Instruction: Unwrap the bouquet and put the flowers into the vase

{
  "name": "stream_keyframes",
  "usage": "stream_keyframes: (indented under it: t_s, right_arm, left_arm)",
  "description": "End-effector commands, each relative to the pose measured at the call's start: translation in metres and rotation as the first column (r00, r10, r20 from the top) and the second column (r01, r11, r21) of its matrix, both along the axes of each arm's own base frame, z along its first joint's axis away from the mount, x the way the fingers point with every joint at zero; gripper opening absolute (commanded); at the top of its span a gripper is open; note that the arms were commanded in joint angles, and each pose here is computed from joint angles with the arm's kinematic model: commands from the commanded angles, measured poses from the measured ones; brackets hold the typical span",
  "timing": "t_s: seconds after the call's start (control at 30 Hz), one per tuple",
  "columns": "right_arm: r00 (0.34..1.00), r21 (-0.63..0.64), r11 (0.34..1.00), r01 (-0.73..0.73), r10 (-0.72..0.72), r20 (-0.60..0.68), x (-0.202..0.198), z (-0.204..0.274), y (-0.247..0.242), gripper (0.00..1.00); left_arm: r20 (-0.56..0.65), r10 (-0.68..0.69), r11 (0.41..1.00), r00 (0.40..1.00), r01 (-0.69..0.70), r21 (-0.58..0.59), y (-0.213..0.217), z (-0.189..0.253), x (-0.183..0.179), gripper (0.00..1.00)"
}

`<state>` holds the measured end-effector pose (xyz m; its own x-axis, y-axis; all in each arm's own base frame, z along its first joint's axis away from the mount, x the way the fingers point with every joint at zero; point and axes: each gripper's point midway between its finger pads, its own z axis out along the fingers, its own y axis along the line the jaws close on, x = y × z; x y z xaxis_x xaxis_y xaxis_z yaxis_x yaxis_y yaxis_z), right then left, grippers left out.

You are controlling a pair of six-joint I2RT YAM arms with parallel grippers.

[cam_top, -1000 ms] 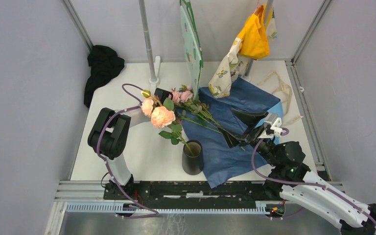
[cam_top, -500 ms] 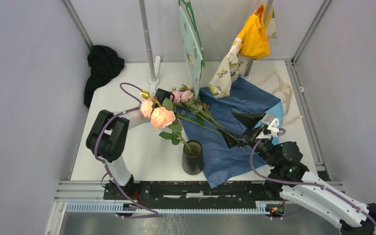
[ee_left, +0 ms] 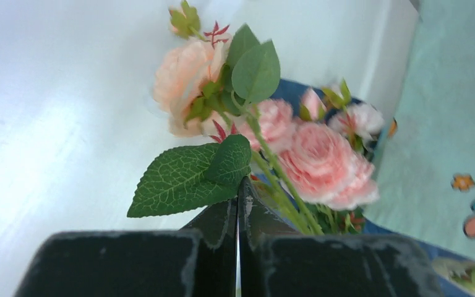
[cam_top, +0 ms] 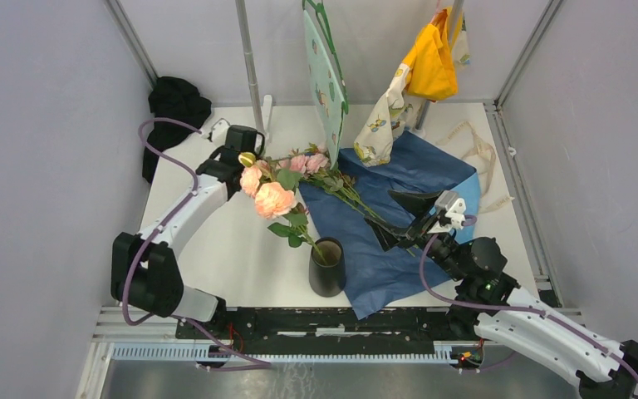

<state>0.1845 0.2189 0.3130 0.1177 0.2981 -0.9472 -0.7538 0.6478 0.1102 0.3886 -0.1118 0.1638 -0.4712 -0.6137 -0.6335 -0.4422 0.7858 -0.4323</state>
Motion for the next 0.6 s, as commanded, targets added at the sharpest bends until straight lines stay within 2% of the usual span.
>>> stream_keyframes:
  t_s: [0.0, 0.13, 0.4, 0.43, 0.57]
  right_arm:
    - [1.000, 0.041, 0.999, 0.003, -0.004, 0.019, 0.001, 0.009, -0.001, 0.87]
    - [1.000, 0.033, 0.999, -0.001, 0.001, 0.009, 0.001, 0.005, 0.002, 0.87]
    - [1.000, 0.021, 1.000, 0.007, -0.007, -0.010, 0.004, -0.003, 0.003, 0.87]
    - [1.000, 0.017, 1.000, 0.009, -0.009, -0.012, 0.005, -0.004, 0.003, 0.87]
    - [1.000, 0.006, 1.000, 0.018, -0.018, -0.019, 0.006, -0.008, 0.002, 0.87]
  left_arm:
    - [-0.015, 0.072, 0.994, 0.997, -0.070, 0.089, 0.041, -0.006, -0.002, 0.02]
    - [-0.018, 0.054, 0.996, 0.998, -0.053, 0.072, 0.040, -0.021, 0.001, 0.02]
    - [-0.037, -0.097, 0.993, 0.995, 0.095, -0.066, -0.002, -0.056, 0.016, 0.03]
    - [-0.042, -0.110, 0.991, 0.993, 0.106, -0.081, -0.006, -0.060, 0.015, 0.07]
    - [-0.043, -0.130, 0.984, 0.991, 0.124, -0.126, -0.013, -0.070, 0.012, 0.37]
